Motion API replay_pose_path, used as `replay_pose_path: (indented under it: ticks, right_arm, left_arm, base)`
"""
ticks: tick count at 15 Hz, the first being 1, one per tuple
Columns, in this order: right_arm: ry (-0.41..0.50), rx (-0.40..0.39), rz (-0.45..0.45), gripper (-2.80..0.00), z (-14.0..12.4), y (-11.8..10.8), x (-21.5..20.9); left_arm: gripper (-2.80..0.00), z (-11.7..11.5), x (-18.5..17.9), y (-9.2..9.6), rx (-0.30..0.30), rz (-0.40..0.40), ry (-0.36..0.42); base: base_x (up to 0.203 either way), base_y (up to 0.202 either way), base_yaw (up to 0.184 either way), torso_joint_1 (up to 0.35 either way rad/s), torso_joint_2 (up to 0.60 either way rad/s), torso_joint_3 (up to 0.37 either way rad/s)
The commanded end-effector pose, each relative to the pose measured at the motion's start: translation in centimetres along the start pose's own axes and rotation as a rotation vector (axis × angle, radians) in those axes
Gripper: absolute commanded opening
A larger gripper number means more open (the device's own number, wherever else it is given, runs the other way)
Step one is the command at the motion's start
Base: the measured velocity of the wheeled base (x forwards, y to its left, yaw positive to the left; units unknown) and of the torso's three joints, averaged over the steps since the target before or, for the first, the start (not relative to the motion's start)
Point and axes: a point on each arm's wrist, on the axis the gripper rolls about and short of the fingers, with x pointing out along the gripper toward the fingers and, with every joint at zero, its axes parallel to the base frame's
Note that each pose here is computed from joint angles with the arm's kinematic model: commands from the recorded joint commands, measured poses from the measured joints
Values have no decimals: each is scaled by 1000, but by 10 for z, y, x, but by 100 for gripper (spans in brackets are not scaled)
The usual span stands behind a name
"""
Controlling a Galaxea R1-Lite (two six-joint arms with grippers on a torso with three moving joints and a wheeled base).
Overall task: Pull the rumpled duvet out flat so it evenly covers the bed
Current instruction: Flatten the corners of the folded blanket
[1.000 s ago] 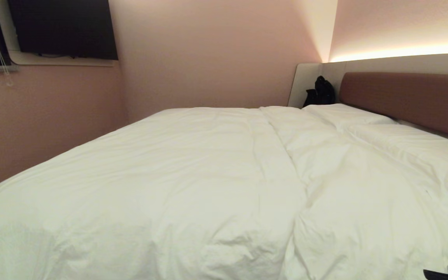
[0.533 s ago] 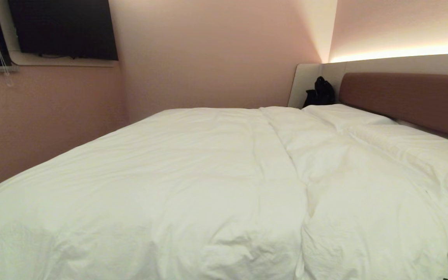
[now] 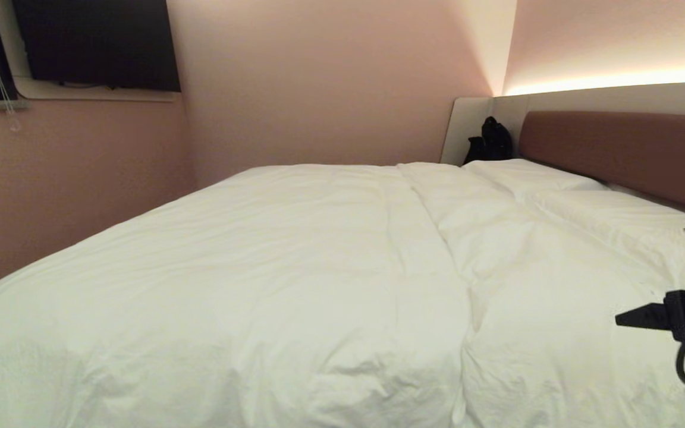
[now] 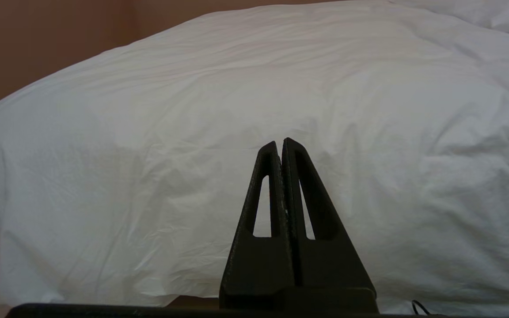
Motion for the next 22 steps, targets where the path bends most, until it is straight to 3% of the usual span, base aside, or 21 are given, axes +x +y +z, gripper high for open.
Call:
replay_pose_path:
  ticks: [1,2,6,8,12,15,17,19,22]
  right_arm:
    - [129,226,75,-51,19,-33,44]
    - [121,247,110,-280,21,-42,42]
    - [98,264,90,-280,19,-71,38]
    - [101,295,83,-280,10,-105,42]
    - [76,222,199,-280,-7,-145,49]
    - [55,147,182,-280,-29,-187,51]
    - [68,135,172,-280,-43,-194,50]
    - [98,57,176,-280,-59,-206,58]
    - [106,71,168,-280,-65,-214,59]
  left_arm:
    - [-280,0,0,0,0,0,1]
    - [-280,0,0,0,0,0,1]
    - [-280,0,0,0,0,0,1]
    - [-280,0,0,0,0,0,1]
    - [-280,0,0,0,0,0,1]
    - [-280,0,0,0,0,0,1]
    - [-280,0,0,0,0,0,1]
    - [-280,0,0,0,0,0,1]
    - [-280,0,0,0,0,0,1]
  base:
    - [0,0,0,0,0,0]
    - [0,0,0,0,0,0]
    - [0,0,0,0,0,0]
    - [0,0,0,0,0,0]
    - [0,0,0,0,0,0]
    - [0,0,0,0,0,0]
    - [0,0,0,0,0,0]
    - [0,0,0,0,0,0]
    - [0,0,0,0,0,0]
